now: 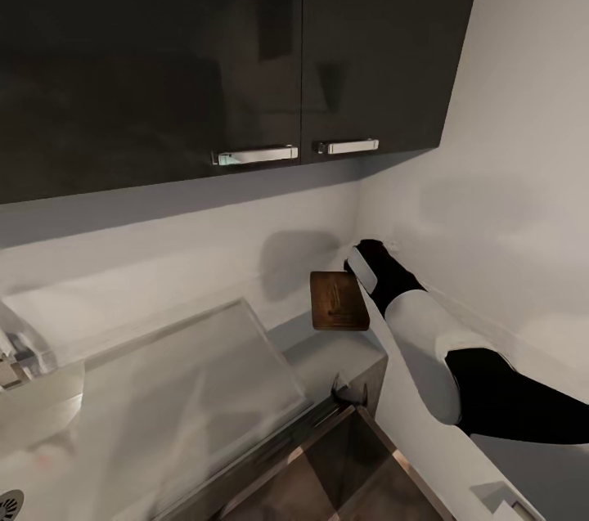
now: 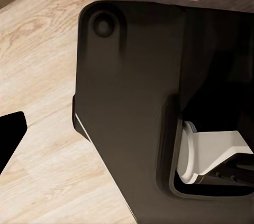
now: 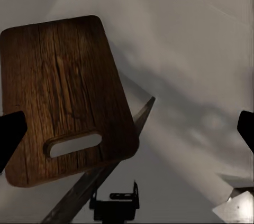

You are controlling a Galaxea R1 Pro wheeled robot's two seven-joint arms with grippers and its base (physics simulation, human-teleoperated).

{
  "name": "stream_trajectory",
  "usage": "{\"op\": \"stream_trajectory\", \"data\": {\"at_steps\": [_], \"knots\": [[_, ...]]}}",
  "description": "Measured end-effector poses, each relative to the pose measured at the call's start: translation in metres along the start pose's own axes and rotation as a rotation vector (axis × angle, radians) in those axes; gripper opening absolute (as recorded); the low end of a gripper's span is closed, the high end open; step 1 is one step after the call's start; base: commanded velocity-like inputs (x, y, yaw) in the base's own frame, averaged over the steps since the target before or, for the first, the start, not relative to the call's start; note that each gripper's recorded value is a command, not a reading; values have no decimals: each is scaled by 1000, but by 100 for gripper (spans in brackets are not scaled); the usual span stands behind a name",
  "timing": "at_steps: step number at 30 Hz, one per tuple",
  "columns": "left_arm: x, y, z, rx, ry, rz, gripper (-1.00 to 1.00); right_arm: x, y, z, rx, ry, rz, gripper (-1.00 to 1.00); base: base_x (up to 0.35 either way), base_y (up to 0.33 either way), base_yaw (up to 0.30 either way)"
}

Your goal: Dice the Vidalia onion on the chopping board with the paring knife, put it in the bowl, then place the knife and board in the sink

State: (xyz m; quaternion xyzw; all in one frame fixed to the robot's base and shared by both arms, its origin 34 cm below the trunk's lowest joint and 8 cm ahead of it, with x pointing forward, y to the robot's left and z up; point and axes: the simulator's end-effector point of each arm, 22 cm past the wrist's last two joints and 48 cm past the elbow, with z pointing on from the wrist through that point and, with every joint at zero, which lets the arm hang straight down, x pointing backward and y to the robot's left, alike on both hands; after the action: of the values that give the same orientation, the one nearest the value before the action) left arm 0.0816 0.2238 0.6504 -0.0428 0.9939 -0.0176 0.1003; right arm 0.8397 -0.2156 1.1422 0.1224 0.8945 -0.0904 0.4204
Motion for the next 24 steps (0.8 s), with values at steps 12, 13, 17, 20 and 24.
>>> {"op": "stream_trajectory", "data": {"at_steps": [12,13,17,20,24], "knots": [[0,-1,0,3,0,0,100,41,-5,13,27,98,-29,100,0,0,0],[0,-2,0,4,0,0,100,45,-9,15,43,106,-34,100,0,0,0],[1,-4,0,7,1,-2,100,48,-14,15,71,114,-38,100,0,0,0],[1,-6,0,9,2,-3,100,49,-16,16,78,117,-39,100,0,0,0],[2,-6,0,10,4,-4,100,52,-17,16,80,124,-36,100,0,0,0]]}}
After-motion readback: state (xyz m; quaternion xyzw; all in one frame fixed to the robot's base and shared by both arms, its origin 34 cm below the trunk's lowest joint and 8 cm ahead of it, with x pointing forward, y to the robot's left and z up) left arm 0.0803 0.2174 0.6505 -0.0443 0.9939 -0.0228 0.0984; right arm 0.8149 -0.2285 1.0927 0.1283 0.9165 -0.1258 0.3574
